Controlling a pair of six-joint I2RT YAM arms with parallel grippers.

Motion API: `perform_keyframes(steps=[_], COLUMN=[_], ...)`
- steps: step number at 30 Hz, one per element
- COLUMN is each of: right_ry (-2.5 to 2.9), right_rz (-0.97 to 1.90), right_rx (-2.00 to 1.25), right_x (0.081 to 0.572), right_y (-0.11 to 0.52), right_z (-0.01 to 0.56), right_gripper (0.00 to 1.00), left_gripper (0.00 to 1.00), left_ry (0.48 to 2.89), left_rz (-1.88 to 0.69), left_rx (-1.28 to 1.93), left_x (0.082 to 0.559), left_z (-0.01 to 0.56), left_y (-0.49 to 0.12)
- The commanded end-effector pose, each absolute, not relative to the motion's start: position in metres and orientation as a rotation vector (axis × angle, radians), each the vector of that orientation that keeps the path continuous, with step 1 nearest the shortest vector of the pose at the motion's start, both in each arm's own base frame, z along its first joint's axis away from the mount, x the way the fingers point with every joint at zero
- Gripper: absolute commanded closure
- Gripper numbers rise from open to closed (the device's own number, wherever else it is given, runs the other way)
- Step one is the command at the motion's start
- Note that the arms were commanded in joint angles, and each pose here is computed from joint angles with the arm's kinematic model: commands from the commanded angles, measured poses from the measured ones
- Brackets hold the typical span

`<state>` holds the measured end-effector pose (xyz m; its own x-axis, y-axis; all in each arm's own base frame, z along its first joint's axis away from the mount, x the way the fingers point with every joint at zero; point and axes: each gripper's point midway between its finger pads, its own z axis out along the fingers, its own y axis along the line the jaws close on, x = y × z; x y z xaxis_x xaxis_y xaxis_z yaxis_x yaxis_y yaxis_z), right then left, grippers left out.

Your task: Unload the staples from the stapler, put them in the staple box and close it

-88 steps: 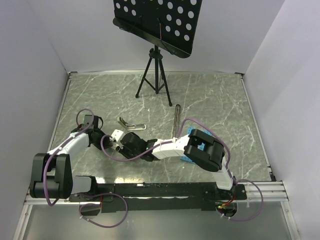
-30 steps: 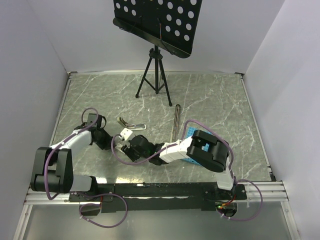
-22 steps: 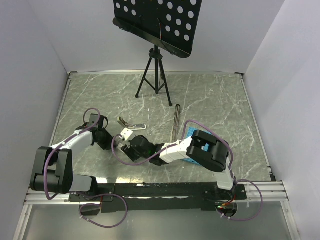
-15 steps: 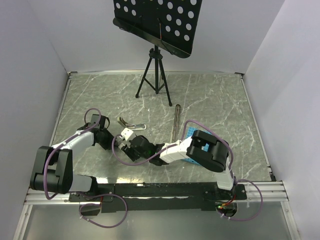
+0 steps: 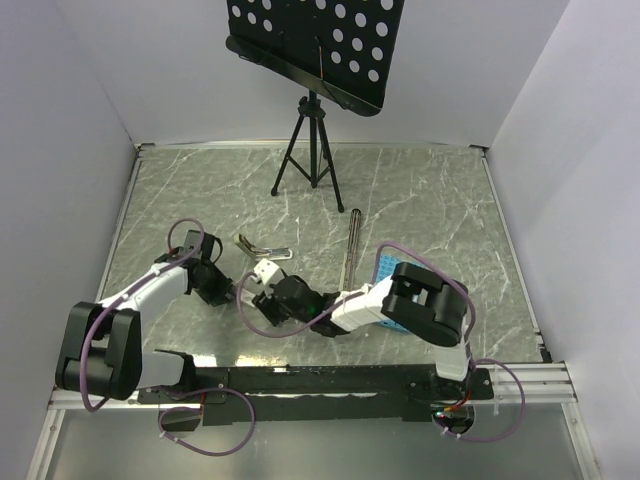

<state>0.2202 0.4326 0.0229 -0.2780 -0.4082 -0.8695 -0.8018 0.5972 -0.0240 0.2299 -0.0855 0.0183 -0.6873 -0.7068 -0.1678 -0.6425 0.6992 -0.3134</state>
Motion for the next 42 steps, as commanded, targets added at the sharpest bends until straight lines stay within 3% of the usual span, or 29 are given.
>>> perform_keyframes(steps=[1,8,13,18,24,42], right_ry=[1.872,1.866,1.876,1.873,1.866,1.898], right_rz=[0.583,0.58,0.556,0.52,0.493,0.417], right_rx=[-0.92,-0.913,-0.926,-0.939,-0.953,-0.896], right_x=[0.216,0.214,0.218,0.224,0.232,0.251], right_y=[0.426,0.424,0.43,0.435,0.446,0.448], right_z=[0.048,0.058,0.053,0.046,0.032,0.019], right_gripper=[0.34,0.34,0.35,0.38,0.36,0.37], left_gripper=[0.69,0.66,0.72,0.74,0.83,0.85], left_ry=[2.596,2.563,2.557,2.569,2.587,2.6], left_rz=[-0.307,-0.295,-0.461,-0.367,-0.466,-0.498], left_rx=[-1.01,-0.979,-0.861,-0.901,-0.883,-0.942], left_x=[0.238,0.243,0.254,0.251,0.251,0.235], left_z=[0.034,0.039,0.047,0.038,0.034,0.026], left_y=[-0.08,-0.077,-0.097,-0.086,-0.099,-0.104])
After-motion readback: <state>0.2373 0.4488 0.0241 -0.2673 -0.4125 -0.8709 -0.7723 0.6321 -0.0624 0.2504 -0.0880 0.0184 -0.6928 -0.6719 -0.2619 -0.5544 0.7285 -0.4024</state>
